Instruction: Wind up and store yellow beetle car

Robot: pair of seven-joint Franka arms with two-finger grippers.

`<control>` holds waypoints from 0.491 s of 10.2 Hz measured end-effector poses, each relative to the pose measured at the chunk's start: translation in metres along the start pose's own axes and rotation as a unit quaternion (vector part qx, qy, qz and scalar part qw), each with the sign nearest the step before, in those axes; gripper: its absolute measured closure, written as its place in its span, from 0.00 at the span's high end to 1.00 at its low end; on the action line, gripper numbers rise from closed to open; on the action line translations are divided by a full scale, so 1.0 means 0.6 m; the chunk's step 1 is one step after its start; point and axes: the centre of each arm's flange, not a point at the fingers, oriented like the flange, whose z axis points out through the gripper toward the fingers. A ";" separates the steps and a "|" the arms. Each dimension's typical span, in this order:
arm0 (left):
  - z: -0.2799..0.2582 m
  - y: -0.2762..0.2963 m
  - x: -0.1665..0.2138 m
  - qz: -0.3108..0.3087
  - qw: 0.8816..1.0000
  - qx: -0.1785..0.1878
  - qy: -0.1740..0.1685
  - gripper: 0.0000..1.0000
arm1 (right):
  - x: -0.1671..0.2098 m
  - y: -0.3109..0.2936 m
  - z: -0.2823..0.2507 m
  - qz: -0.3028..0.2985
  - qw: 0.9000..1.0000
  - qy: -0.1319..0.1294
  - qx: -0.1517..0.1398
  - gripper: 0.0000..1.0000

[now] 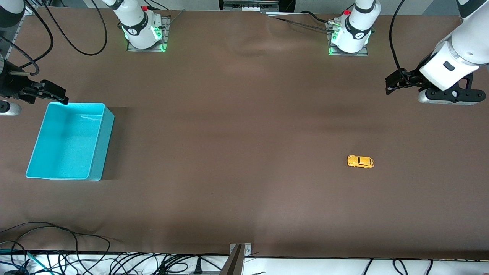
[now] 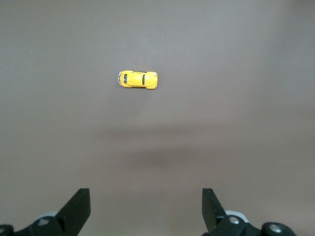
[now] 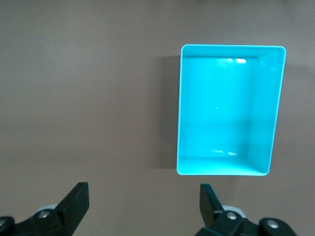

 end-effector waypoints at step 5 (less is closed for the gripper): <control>0.005 0.000 0.003 0.000 1.000 0.000 -0.003 1.00 | 0.007 0.007 0.005 0.004 1.000 0.004 0.000 1.00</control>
